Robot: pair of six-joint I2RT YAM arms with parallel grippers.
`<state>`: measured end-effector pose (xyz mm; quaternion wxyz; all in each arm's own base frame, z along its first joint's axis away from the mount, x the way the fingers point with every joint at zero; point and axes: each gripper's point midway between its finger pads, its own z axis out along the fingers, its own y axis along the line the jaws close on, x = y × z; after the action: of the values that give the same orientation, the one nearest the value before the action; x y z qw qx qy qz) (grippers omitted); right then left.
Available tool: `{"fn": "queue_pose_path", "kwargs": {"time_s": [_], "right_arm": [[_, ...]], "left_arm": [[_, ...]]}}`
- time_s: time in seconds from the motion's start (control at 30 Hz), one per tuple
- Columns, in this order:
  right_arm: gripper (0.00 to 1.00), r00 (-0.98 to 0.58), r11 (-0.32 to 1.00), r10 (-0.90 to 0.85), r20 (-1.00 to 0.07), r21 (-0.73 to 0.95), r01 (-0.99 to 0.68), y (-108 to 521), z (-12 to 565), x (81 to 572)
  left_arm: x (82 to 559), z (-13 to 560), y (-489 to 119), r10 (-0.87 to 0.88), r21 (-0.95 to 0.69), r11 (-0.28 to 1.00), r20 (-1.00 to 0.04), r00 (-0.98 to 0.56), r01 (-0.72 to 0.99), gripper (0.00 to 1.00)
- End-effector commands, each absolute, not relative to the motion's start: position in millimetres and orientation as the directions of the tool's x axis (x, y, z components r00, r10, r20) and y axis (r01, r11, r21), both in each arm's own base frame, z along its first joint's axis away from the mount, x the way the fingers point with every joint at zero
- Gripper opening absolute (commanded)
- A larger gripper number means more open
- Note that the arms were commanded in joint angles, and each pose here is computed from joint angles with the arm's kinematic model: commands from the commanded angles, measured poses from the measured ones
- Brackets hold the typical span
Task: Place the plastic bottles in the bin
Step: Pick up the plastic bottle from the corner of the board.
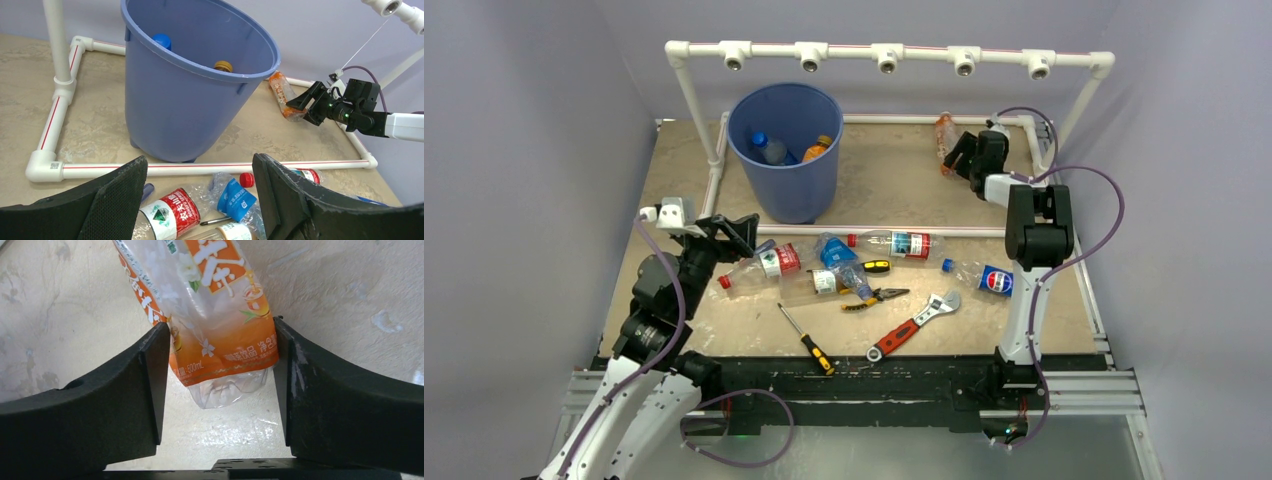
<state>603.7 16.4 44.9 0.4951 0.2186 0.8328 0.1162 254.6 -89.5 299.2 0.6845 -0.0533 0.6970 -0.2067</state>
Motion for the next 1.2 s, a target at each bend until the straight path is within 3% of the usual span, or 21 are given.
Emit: {"fn": "queue_pose_path", "kwargs": {"time_s": [0.0,0.2,0.33,0.7,1.17], "right_arm": [[0.66,-0.401,0.884,0.466,-0.789,0.438,0.165,30.8,70.3,602.0],[0.44,-0.388,0.885,0.461,-0.798,0.444,0.138,33.6,81.8,589.7],[0.36,-0.354,0.88,0.469,-0.809,0.461,0.114,35.3,99.8,581.5],[0.28,-0.297,0.816,0.558,-0.775,0.577,0.029,68.7,149.1,536.1],[0.12,-0.353,0.796,0.54,-0.764,0.6,-0.083,143.4,177.8,375.7]], "left_arm": [[255.2,311.0,-91.1,-0.384,-0.382,0.897,-0.923,-0.037,0.224,0.75],[255.2,310.8,-91.1,-0.385,-0.383,0.896,-0.922,-0.037,0.225,0.75],[254.7,310.9,-90.7,-0.386,-0.383,0.896,-0.922,-0.036,0.224,0.75],[253.8,312.8,-90.4,-0.392,-0.388,0.893,-0.92,-0.029,0.227,0.75],[252.7,315.2,-89.0,-0.395,-0.388,0.893,-0.918,-0.015,0.226,0.74]]}}
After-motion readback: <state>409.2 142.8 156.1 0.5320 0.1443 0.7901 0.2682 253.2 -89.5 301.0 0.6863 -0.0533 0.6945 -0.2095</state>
